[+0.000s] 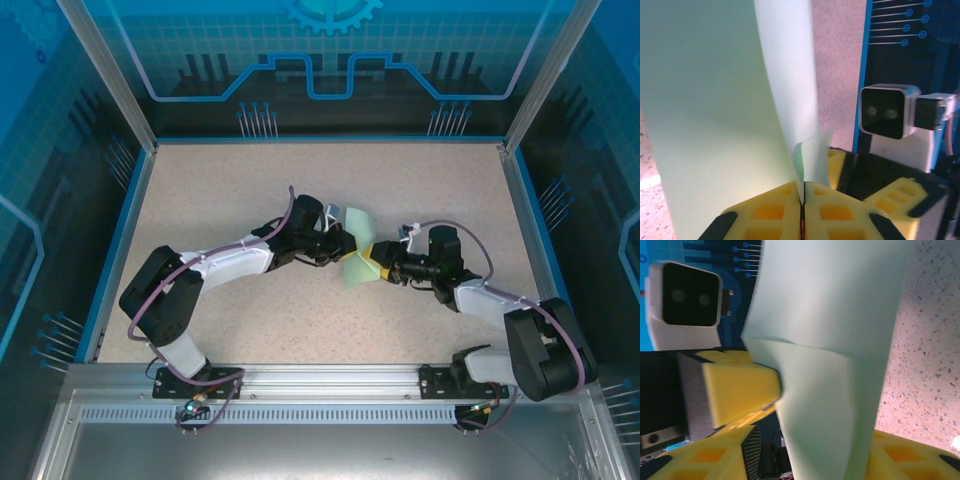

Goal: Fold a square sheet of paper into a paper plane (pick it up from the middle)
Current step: Turn over the paper at the center of the table.

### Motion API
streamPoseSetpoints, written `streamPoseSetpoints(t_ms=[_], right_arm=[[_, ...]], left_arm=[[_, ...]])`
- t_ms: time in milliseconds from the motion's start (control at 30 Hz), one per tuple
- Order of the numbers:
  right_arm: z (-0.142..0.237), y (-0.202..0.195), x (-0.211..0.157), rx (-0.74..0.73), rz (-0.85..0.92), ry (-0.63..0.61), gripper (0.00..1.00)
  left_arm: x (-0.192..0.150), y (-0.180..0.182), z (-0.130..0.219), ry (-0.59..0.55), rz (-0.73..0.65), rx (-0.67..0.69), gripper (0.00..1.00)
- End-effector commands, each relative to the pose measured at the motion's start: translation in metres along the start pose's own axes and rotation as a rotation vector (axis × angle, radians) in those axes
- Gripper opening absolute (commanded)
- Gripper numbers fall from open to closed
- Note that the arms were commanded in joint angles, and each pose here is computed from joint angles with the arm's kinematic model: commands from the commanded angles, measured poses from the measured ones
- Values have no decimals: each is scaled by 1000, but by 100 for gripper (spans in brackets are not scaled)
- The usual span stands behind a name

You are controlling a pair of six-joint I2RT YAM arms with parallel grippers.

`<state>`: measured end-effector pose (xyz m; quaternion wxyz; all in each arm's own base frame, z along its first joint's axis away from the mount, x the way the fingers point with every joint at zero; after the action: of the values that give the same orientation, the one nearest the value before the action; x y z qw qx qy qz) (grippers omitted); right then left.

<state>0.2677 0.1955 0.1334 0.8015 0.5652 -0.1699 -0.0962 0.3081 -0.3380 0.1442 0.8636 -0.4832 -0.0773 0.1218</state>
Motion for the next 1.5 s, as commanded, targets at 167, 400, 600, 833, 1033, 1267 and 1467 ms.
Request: streamPoseSetpoints(t_ms=[167, 400, 600, 833, 1033, 1267, 1467], right_arm=[[8, 8, 3, 29, 2, -6, 41], [8, 4, 0, 20, -15, 6, 32], [8, 2, -2, 16, -22, 12, 24], [7, 0, -3, 12, -22, 12, 19], [8, 1, -1, 16, -15, 8, 17], [10, 1, 0, -10, 13, 8, 15], [17, -2, 2, -126, 91, 21, 5]], left_arm=[[-5, 0, 4, 23, -12, -25, 10], [-3, -5, 6, 22, -32, -51, 16], [-1, -2, 7, 17, -24, -54, 20], [1, -5, 8, 11, -26, -62, 27], [2, -4, 9, 10, -30, -50, 33], [4, 1, 9, 9, -36, -24, 44], [9, -1, 24, -30, -91, 38, 59]])
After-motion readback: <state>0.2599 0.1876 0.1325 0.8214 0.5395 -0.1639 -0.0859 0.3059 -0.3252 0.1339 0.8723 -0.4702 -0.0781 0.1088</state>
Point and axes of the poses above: each hand's point on the last joint's axis, 136 mm out from that joint toward the fingers, its own z axis back along the fingers, its own y axis along the line the jaws close on, x = y × z, the point moved 1 cm from there along z, back along the fingers, and after that the axes turned 5 degrees about z, right-handed, at the moved point
